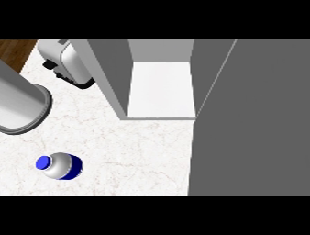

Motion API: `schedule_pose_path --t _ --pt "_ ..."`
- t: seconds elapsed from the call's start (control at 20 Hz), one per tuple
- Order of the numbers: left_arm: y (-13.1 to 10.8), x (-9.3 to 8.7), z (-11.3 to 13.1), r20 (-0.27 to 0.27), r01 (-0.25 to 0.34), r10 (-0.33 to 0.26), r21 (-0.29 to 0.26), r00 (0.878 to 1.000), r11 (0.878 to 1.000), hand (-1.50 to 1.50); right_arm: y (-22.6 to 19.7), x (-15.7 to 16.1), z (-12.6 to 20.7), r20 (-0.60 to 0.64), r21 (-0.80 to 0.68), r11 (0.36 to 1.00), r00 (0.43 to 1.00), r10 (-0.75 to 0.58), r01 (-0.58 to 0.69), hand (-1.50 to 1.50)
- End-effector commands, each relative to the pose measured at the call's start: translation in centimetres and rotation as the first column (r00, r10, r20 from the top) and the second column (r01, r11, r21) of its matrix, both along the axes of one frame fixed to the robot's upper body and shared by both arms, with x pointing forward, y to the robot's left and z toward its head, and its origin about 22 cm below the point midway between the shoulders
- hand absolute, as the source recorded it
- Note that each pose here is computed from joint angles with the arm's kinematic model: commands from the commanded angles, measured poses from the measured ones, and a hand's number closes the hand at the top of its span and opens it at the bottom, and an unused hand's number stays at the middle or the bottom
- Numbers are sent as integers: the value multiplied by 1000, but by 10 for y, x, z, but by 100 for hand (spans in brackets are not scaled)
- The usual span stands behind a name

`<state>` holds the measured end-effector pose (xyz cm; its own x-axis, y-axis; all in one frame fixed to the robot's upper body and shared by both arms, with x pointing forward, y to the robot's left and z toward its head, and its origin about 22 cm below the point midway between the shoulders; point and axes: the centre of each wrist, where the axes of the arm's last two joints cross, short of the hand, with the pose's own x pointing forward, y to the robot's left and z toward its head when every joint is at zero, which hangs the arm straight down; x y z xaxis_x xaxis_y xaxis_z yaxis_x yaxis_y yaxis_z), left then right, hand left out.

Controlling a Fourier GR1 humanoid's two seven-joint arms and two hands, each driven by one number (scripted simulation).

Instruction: Pick up the bottled water, place it into the cabinet and close the cabinet

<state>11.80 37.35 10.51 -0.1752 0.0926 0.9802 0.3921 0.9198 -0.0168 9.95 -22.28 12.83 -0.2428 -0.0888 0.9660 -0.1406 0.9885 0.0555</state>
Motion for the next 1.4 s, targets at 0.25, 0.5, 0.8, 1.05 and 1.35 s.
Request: schedule_pose_path --t 0.25,0.5,0.8,1.05,1.35 --pt "0 27 -24 -22 -88 88 10 996 996 -150 -14 -25 11 38 -4 1000 999 -2 2 -150" --pt "-4 33 -78 -54 -119 121 44 991 992 -150 -12 -39 15 26 -29 1000 1000 -4 4 -150" --pt "16 59 -104 -87 -121 126 63 988 991 -150 -9 -49 16 36 -7 1000 999 19 -19 -150" --pt "-3 72 -141 -100 -135 140 59 985 989 -150 -11 -54 13 49 -33 999 999 16 -14 -150" --pt "18 68 -181 -114 -205 207 28 972 978 -150 -10 -57 12 24 -24 1000 1000 17 -16 -150"
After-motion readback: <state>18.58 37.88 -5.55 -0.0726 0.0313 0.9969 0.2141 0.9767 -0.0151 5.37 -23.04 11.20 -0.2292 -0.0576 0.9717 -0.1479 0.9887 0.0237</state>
